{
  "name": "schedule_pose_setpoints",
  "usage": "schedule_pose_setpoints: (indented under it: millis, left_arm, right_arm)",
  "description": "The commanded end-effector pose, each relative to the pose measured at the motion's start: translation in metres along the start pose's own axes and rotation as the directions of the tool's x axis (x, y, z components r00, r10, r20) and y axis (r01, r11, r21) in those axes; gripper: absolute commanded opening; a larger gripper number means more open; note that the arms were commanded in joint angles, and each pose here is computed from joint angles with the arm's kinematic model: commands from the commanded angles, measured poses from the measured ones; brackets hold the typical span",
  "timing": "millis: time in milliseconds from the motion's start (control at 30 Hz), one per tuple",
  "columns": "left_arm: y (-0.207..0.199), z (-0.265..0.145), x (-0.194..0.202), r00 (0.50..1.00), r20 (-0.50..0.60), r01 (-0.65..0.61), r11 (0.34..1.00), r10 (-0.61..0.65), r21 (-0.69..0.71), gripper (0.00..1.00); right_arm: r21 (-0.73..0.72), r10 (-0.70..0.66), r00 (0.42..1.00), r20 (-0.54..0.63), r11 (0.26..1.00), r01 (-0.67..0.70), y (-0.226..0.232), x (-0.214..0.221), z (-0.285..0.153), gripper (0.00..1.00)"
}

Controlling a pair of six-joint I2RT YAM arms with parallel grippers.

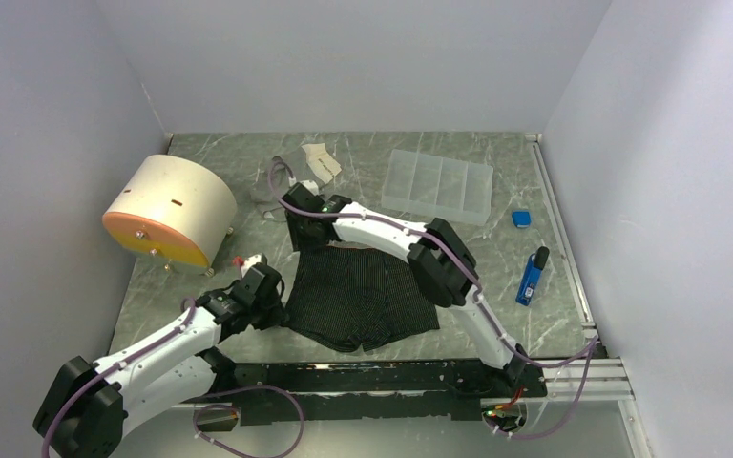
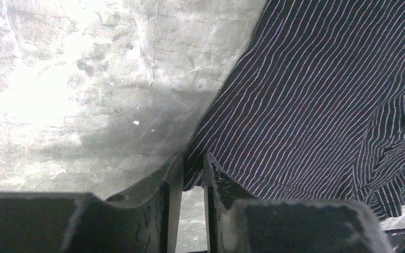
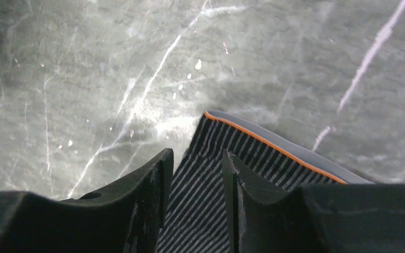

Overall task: Roll the underwear
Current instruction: Fold the underwear at the center of the board.

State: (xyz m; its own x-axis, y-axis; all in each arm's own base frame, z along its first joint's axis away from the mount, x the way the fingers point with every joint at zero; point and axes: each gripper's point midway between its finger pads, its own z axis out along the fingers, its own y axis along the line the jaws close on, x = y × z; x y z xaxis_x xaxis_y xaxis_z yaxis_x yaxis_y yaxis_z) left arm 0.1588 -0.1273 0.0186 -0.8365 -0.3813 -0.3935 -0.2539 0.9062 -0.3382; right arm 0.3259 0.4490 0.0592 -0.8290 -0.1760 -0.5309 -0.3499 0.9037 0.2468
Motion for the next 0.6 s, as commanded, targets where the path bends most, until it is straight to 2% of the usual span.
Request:
schedule_pose_setpoints:
  millis: [0,167,267,333,467,567]
  left_arm:
    - [0.014,0.000,0.010,1.000,-0.031,-0.007,0.999,0.005,-0.052,0.24]
    - [0.012,-0.001,0.009,1.000,-0.024,0.000,0.999,-0.001,-0.039,0.19]
    - [0.012,-0.002,0.009,1.000,-0.022,0.004,0.999,-0.005,-0.036,0.19]
    - [0.011,-0.002,0.009,1.000,-0.022,0.004,0.999,-0.005,-0.034,0.23]
    - [0.010,-0.002,0.010,1.000,-0.027,0.004,1.000,-0.005,-0.031,0.39]
    - [0.010,-0.002,0.010,1.000,-0.031,0.004,1.000,-0.005,-0.029,0.45]
  right_arm:
    - [0.042,-0.014,1.000,0.020,0.999,0.014,0.007,-0.012,0.007,0.42]
    - [0.085,-0.037,0.999,0.024,0.996,0.035,0.006,-0.012,0.018,0.42]
    - [0.130,-0.050,0.998,0.023,0.990,0.047,0.001,-0.011,0.022,0.41]
    - [0.135,-0.058,0.998,0.028,0.989,0.054,0.000,-0.011,0.023,0.41]
    - [0.141,-0.062,0.998,0.016,0.988,0.059,0.000,-0.007,0.030,0.41]
    - [0.155,-0.079,0.997,0.007,0.985,0.077,0.001,-0.001,0.036,0.40]
